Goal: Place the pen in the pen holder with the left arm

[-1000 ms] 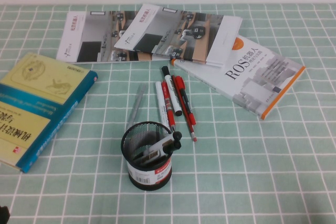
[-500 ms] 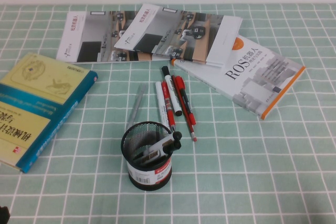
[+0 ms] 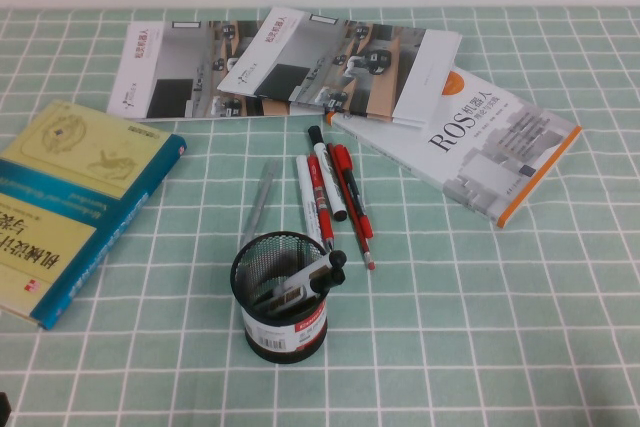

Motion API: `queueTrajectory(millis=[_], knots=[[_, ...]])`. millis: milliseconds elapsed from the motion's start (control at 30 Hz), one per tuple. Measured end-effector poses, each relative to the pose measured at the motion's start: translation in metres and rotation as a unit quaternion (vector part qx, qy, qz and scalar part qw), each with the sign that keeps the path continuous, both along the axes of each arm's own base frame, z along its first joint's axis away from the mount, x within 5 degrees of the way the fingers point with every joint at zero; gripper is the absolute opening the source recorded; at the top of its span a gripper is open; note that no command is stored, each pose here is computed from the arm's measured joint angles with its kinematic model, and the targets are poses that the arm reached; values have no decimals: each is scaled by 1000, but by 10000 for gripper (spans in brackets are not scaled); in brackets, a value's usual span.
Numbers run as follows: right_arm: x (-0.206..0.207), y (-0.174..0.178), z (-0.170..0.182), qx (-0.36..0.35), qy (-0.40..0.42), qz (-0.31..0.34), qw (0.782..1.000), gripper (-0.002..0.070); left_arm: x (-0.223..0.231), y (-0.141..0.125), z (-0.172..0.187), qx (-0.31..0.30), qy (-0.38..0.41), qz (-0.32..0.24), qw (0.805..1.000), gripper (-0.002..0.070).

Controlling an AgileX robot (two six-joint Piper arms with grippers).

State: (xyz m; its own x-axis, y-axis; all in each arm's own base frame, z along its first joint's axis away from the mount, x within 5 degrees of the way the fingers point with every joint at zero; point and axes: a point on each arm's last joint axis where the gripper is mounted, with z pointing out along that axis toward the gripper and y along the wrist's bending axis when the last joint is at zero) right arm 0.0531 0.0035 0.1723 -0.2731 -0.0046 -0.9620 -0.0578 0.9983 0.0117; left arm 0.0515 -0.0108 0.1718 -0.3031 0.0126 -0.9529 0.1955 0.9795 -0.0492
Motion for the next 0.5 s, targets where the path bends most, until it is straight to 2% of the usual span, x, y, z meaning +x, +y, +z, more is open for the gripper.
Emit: queueTrajectory(millis=[500], knots=[[0, 0, 0, 0, 0, 0, 1000, -20, 0, 0, 0, 0, -1, 3, 1000, -1]])
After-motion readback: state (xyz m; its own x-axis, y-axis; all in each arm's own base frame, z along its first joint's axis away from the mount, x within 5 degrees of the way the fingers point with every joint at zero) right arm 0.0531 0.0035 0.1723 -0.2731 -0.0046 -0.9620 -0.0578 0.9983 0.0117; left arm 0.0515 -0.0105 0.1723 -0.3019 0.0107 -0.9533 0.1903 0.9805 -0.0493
